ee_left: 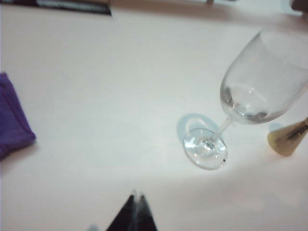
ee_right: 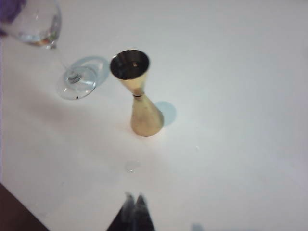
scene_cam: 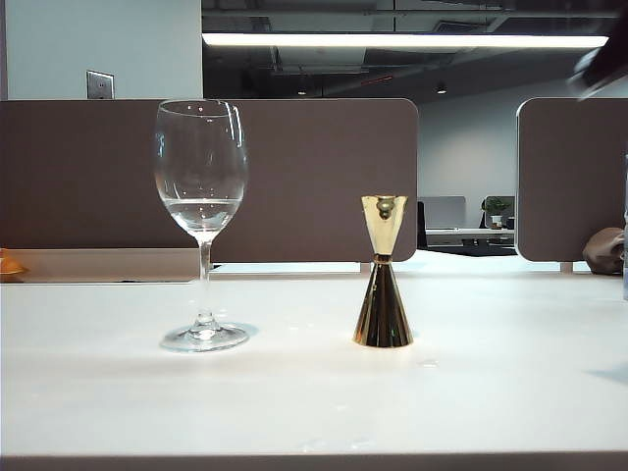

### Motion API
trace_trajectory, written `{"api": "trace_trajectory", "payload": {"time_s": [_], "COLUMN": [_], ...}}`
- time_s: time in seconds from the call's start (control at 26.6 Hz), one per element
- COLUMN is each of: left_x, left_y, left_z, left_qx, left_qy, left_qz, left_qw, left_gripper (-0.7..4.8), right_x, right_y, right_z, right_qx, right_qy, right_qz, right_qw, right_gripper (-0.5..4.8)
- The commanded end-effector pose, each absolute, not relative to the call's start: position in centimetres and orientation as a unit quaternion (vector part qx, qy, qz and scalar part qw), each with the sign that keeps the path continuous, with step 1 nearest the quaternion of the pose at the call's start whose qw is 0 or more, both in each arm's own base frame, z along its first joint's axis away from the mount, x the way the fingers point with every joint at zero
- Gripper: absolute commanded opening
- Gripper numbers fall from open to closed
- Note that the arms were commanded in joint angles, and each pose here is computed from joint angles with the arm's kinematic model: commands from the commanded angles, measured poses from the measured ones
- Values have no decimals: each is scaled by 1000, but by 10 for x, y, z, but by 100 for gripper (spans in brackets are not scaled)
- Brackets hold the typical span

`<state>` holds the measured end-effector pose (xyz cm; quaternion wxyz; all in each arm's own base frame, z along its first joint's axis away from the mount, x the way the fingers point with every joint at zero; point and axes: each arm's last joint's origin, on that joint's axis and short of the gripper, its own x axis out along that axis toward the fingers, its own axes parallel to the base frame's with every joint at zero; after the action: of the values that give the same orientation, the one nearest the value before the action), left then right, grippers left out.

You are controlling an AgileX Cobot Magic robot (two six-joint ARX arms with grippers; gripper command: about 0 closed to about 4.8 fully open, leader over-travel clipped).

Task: Pick up the jigger and pour the water inside into the glass.

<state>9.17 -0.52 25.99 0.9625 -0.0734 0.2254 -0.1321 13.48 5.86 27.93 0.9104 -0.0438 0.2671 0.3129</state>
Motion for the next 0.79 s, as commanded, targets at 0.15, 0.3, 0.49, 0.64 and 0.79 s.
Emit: {"api": "trace_trajectory", "payload": {"time_s": [0.15, 0.3, 0.49, 0.64, 0.79], "left_x": [117, 121, 123, 122, 122], "left_y": [-5, -6, -6, -7, -8], "left_z": [265, 270, 277, 277, 277], "left_qx": [-88, -83, -77, -79, -79], "left_qy": [211, 189, 151, 152, 152], "left_qz": [-157, -168, -184, -197, -203], "left_qw": [961, 964, 968, 965, 964], "left_gripper": [-5, -5, -5, -5, -5], "right_x": [163, 175, 200, 214, 220], "right_y": [99, 107, 122, 129, 133], "right_z": [262, 249, 234, 222, 216], "right_qx": [-112, -110, -107, -106, -95], "right_qy": [266, 289, 278, 275, 278], "right_qz": [371, 379, 384, 385, 380], "right_qw": [883, 872, 874, 875, 877], "right_gripper": [25, 27, 50, 52, 67]}}
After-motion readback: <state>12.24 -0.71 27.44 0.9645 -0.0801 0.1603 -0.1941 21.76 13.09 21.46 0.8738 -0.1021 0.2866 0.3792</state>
